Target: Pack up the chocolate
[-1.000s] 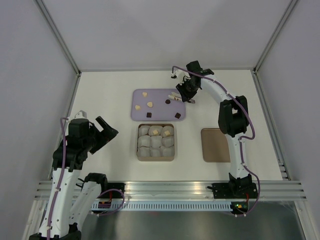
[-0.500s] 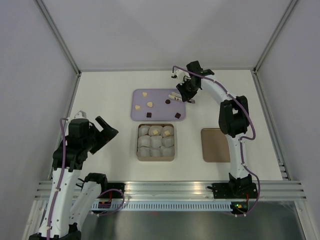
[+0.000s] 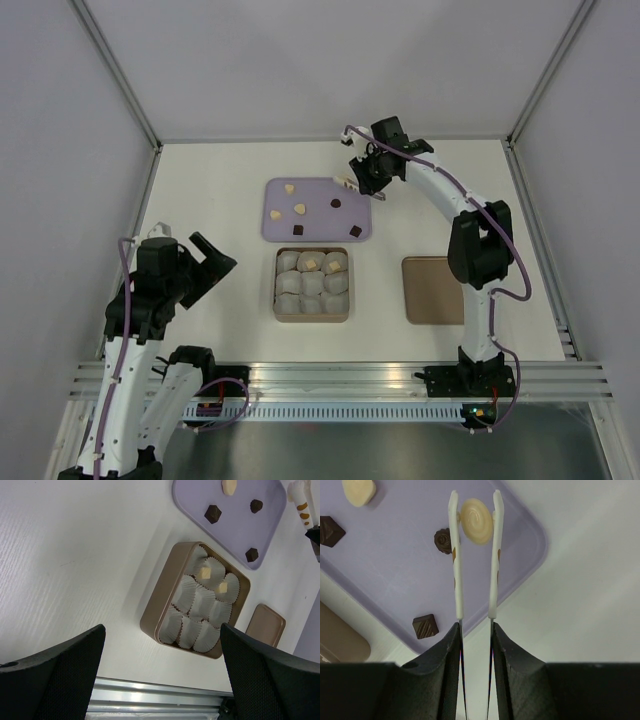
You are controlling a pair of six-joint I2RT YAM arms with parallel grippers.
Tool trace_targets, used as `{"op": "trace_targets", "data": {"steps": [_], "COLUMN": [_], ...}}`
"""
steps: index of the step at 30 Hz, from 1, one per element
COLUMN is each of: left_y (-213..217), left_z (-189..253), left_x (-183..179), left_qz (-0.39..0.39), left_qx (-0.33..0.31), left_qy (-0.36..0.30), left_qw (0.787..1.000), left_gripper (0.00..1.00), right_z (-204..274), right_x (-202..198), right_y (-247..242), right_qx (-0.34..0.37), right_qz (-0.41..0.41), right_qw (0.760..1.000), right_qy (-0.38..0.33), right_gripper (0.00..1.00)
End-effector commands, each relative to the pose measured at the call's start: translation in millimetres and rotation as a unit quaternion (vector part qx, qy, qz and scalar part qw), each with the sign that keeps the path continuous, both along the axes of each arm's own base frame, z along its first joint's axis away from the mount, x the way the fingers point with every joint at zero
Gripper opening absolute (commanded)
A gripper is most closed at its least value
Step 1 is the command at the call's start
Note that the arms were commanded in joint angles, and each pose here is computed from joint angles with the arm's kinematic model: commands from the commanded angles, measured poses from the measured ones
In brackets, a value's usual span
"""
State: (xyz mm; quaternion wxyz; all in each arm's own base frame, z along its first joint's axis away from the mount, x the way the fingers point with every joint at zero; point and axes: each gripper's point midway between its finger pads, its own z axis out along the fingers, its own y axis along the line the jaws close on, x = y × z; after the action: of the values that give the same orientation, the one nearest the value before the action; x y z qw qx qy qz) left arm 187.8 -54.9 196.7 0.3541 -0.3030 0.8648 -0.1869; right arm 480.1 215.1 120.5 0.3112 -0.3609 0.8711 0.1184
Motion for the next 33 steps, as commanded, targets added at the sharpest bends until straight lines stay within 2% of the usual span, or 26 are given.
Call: {"op": "trace_targets", "data": {"steps": [1,6,13,18,27,33], "left_y": [-3.7,-7.5,-14.2,-17.4,-28.2,-30.6], "left_z": [4.0,-11.4,-16.4,-7.2,4.6,-1.2], "left_x": [1.7,-3.3,-2.3,2.8,3.9,1.0], "left_qz": [0.009,0.004,-0.005,-0.012,-0.026,-0.032], "left_qx": [-0.019,-0.028,-0.041,-0.044,-0.069,-0.072], "left_qy": [-0.008,0.017,0.044,0.044,0.054,0.073], "left_qw": [1.000,0.999,0.998,0.998,0.996,0.994], "left_gripper": [1.00,1.00,1.00,1.00,1.00,1.00], "right_z": [36.6,56.2,91.0,113.9,102.9,85.6], "right_x": [-8.2,-49.8,-128.4,-165.7,-232.9,-270.9], "right_y": [12.5,31.4,78.2,89.9,97.1,114.5], "right_qx": [0.009,0.018,0.087,0.139,0.139,0.123], "right_qz": [-0.017,-0.029,-0.024,-0.057,-0.105,-0.088], "right_qw": [0.999,0.998,0.995,0.989,0.984,0.986], "right_qy": [-0.038,-0.045,-0.029,-0.007,0.042,0.069], "right_gripper": [0.00,0.00,0.01,0.01,0.04,0.03]}}
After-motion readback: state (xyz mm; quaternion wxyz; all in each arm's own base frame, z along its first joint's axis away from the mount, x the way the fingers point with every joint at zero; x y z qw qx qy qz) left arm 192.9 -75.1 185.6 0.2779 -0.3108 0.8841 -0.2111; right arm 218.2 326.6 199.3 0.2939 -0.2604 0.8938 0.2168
